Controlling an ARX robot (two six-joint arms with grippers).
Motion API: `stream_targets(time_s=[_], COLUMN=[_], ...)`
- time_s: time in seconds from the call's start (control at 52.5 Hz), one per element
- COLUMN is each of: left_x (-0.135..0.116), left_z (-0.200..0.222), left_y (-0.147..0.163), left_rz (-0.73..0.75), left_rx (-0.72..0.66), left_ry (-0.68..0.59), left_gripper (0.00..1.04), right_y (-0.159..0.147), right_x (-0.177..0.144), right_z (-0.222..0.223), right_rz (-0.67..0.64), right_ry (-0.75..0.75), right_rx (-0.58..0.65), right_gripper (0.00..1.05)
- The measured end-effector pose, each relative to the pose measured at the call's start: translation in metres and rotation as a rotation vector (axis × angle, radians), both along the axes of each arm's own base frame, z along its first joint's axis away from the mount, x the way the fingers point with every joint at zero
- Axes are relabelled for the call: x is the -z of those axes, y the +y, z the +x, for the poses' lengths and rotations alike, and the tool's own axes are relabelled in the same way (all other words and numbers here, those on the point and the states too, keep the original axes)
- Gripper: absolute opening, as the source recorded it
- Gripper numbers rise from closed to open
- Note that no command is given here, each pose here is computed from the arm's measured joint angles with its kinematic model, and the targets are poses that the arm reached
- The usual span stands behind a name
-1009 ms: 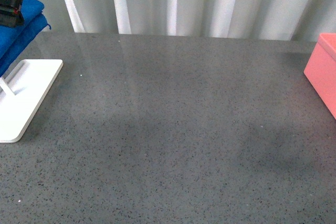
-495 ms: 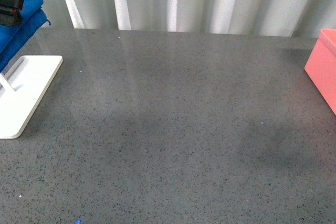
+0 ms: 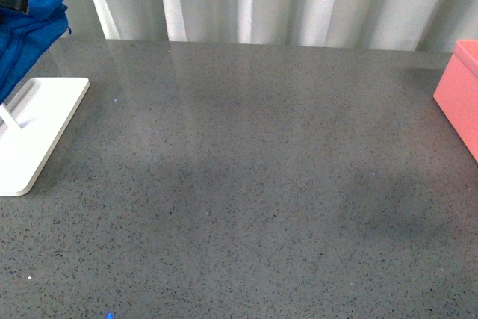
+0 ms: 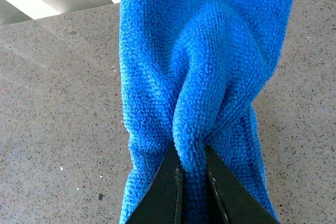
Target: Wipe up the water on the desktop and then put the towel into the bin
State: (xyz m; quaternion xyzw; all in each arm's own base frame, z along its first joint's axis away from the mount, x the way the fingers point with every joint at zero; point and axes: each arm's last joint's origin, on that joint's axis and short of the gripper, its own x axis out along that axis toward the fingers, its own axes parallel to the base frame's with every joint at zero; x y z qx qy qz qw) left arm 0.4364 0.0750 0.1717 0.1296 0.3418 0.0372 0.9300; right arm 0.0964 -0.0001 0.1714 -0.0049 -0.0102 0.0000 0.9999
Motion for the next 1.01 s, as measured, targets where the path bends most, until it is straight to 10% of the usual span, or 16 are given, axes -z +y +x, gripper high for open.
stream_targets(time_s=[0.324, 0.628, 1.009], left_x=[-0.025, -0.098, -0.168], left_z=[-0.011, -0.038, -0.086], left_y=[0.005, -0.008, -0.148], left_rz=[-0.008, -0.016, -0.238], left_rx=[0.031, 0.107, 0.540], left_ry=[-0.036, -0.191, -0.436], left_gripper=[0.04, 0.04, 0.04], right_y=[0.000, 0.000, 0.000], right_x=[0.000, 0.000, 0.000], right_z=[0.000, 0.000, 0.000], right_rz=[0.000, 0.000, 0.000], right_ry=[0.000, 0.000, 0.000], right_rx=[0.000, 0.000, 0.000], right_gripper=[0.98, 0.98, 0.98])
